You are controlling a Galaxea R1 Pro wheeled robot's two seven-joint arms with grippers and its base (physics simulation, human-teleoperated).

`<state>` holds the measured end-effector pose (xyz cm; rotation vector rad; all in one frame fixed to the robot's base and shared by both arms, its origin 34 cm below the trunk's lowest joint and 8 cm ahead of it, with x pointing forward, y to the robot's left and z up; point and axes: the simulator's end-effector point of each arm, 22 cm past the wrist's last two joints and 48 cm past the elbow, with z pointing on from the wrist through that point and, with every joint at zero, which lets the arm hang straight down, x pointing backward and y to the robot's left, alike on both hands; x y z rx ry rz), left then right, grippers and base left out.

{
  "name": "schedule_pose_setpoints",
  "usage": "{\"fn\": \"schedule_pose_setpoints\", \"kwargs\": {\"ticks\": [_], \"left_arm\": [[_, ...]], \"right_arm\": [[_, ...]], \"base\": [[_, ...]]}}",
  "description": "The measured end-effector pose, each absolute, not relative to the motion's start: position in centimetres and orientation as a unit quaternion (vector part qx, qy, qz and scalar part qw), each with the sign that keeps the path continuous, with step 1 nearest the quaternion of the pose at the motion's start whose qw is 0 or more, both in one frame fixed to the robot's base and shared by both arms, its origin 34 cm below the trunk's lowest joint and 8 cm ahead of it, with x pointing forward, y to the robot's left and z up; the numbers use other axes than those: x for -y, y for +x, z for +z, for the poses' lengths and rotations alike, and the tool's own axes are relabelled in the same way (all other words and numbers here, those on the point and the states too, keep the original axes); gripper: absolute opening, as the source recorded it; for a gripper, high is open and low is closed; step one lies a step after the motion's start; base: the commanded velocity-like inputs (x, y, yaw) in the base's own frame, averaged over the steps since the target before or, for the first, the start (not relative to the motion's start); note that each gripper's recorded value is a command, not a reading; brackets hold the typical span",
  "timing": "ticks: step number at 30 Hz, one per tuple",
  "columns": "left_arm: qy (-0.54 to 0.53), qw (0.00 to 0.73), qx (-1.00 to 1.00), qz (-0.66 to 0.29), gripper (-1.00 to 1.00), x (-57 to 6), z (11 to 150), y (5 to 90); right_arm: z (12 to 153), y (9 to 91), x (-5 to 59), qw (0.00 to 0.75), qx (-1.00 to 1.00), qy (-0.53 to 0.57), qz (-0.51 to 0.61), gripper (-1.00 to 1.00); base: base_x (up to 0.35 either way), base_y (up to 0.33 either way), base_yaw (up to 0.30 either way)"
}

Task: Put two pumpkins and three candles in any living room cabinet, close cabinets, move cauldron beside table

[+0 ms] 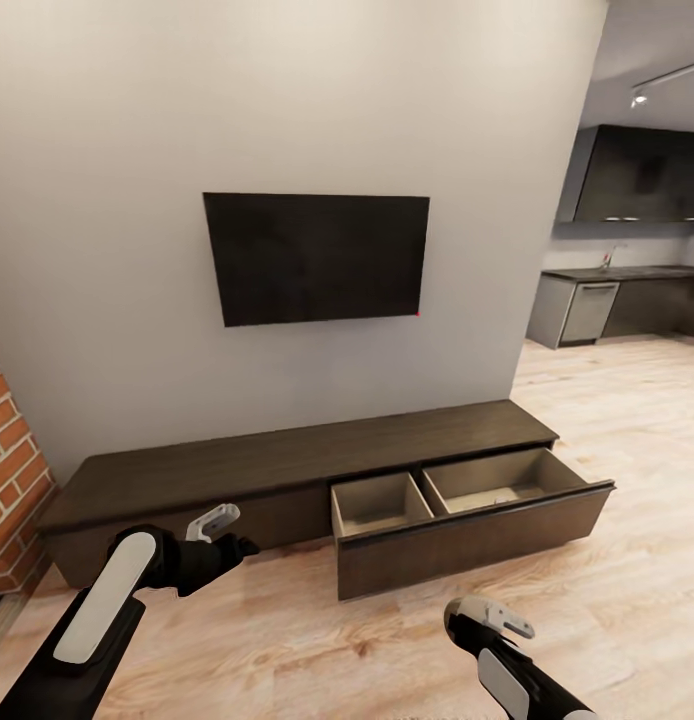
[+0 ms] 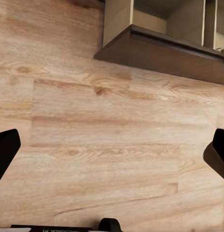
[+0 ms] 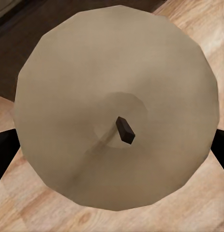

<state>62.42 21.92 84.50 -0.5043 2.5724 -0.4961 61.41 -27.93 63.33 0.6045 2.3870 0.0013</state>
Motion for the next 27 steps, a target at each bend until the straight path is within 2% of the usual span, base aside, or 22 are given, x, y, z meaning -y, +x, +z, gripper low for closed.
{"fn": "schedule_pose_setpoints", "kwargs": {"ticks": [27], "left_arm": [[-0.186,0.225,-0.94,-0.179,1.0,-21.86,83.55,62.36]], "right_arm": [[62.42,60.98,27.89,0.325,-0.917,0.233,0.0,-1.0]], "base": [[0.0,0.0,-0.232]]}}
